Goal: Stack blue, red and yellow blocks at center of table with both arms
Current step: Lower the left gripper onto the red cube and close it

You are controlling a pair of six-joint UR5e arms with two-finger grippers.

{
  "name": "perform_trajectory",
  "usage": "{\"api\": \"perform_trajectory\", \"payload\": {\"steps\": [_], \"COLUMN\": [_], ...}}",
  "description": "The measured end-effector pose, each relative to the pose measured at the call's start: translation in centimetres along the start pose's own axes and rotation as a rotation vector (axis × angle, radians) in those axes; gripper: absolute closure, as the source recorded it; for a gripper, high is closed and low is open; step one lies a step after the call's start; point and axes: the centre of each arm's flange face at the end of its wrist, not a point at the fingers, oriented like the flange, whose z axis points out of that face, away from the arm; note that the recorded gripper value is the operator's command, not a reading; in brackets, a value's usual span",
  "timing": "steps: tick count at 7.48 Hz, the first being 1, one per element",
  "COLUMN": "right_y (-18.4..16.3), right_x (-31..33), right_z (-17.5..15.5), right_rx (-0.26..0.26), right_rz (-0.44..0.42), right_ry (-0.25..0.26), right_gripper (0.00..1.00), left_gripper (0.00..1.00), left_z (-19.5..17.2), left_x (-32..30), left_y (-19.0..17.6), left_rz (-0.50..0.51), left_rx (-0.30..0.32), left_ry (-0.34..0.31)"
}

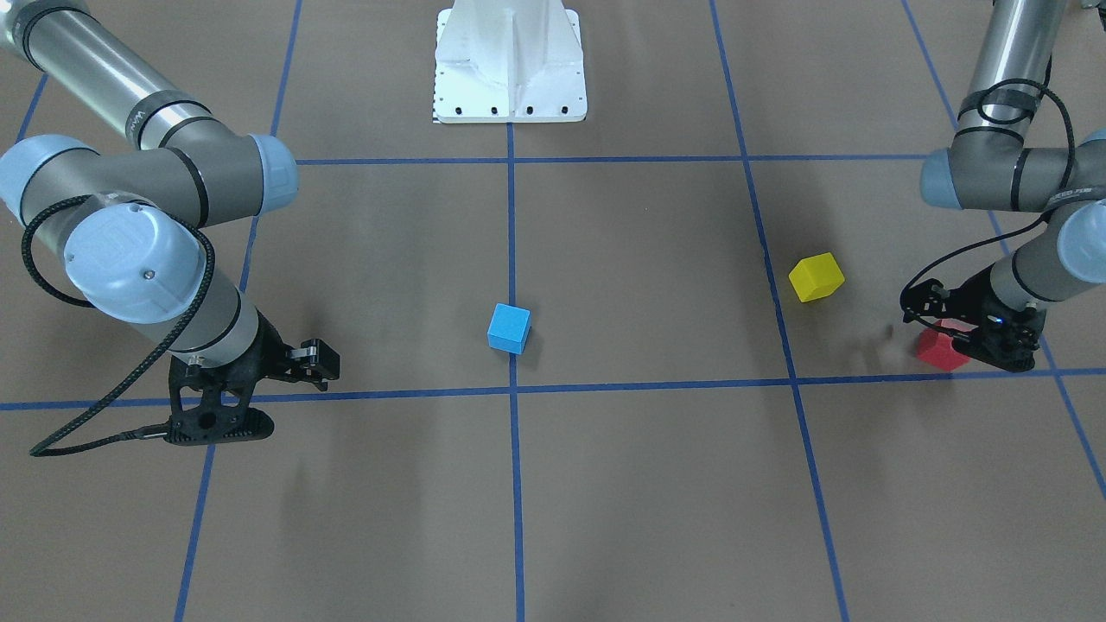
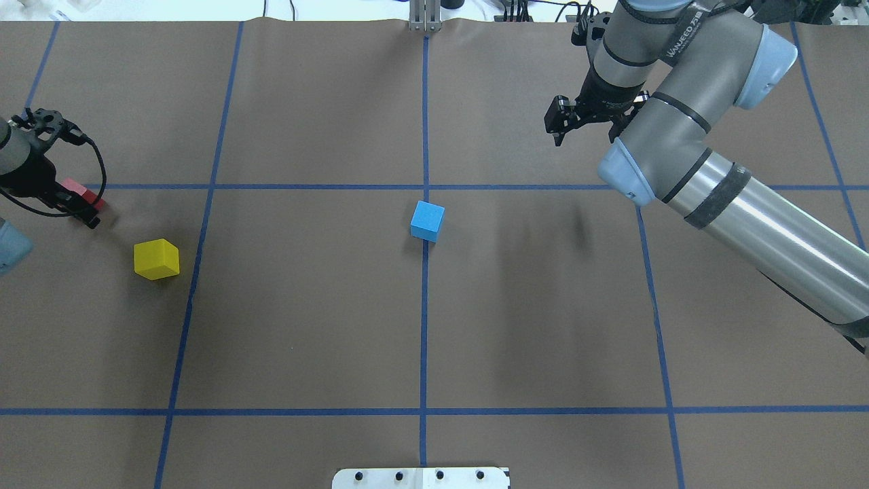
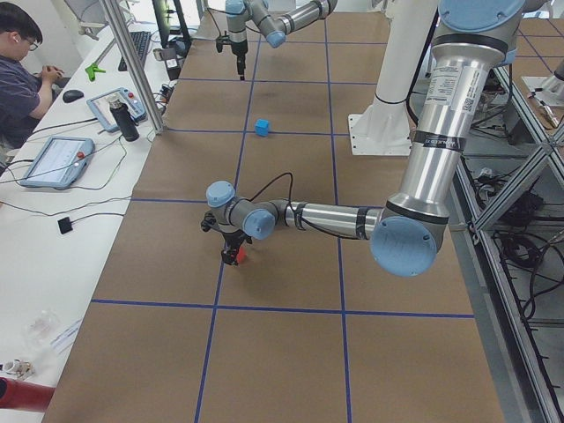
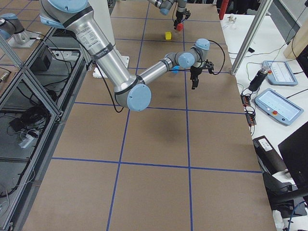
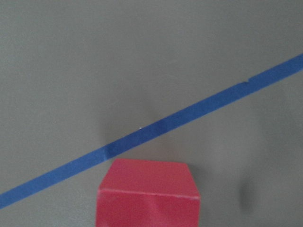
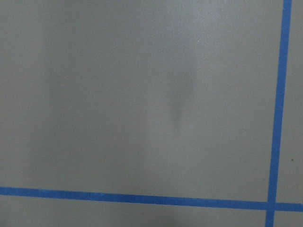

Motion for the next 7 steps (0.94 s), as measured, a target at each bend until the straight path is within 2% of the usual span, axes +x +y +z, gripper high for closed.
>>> {"api": "perform_trajectory", "payload": {"steps": [2, 5, 7], "right_y": [0.0, 0.0, 0.0], "right_x": [-0.1, -0.1, -0.1], "right_z": [-0.2, -0.2, -0.3], "right_rx": [0.003, 0.003, 0.002], "right_rz": [-0.001, -0.001, -0.002], "right_ry": [-0.002, -0.003, -0.005], "right_gripper": [0.0, 0.0, 0.0], "left_gripper": [1.0, 1.0, 1.0], "left_z": [-0.3, -1.1, -3.4], "left_x": [0.3, 1.0, 2.8], "left_y": [-0.2, -0.5, -1.9], "left_rz": [0.003, 0.014, -0.007], "left_rx": [0.008, 0.029, 0.036], "left_ry": [0.001, 0.005, 0.006]}}
